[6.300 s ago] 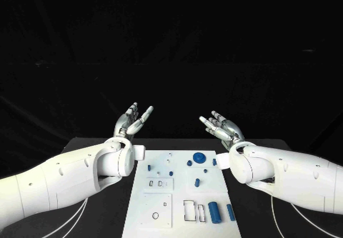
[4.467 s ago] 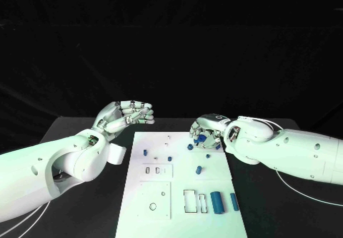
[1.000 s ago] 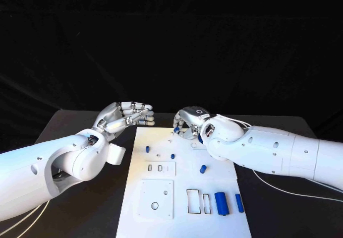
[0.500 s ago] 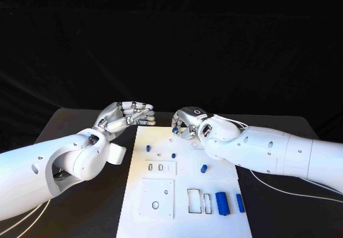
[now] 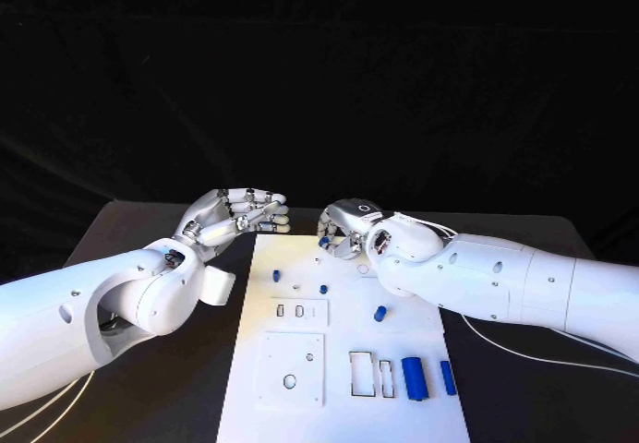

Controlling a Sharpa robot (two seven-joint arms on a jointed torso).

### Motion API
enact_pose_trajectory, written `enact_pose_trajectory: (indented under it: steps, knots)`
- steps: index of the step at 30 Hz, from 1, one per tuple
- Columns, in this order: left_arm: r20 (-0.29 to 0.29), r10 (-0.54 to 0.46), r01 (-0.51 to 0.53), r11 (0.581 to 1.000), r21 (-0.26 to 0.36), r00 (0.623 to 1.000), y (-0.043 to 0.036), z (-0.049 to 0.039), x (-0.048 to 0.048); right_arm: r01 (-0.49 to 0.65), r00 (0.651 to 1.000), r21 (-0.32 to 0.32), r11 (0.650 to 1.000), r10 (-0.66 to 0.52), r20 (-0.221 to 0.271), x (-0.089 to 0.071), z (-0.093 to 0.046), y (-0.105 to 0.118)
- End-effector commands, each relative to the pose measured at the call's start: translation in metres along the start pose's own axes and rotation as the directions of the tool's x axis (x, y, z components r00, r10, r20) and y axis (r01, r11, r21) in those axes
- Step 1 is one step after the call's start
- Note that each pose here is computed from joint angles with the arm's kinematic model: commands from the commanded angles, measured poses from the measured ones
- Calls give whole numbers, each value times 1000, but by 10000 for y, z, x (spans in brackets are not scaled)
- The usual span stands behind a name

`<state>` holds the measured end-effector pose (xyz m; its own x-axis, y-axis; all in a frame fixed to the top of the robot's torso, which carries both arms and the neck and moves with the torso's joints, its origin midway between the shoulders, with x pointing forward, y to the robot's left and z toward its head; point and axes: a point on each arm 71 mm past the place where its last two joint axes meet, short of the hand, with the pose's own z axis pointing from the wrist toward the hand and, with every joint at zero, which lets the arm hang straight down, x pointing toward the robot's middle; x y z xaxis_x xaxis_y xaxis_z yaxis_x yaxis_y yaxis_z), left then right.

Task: Assemble the parts on the task board

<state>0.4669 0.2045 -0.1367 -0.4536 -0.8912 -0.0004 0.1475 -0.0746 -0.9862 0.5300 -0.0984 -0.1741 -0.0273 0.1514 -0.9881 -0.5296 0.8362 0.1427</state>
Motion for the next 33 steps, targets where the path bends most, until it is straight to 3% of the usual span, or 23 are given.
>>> enact_pose_trajectory:
  steps: [1, 10, 21, 26, 33]
  knots:
    - [-21, -7, 7, 1000, 10, 1000, -21, 11, 32, 9, 999, -4, 1000, -9, -37, 31, 11, 4]
    - [-21, -6, 6, 1000, 11, 1000, -28, 14, 27, 17, 997, -1, 1000, -17, -73, 85, 24, 2]
    - [-22, -7, 7, 1000, 10, 1000, -28, 15, 19, -1, 1000, 0, 1000, 1, -17, 46, -7, -41]
    - [-19, -6, 6, 1000, 9, 1000, -26, 14, 4, -14, 1000, 4, 1000, 14, -2, 2, -140, -109]
    - [-9, -1, 2, 1000, 6, 1000, -23, 3, -38, -83, 996, 62, 995, 81, 19, -179, -495, -366]
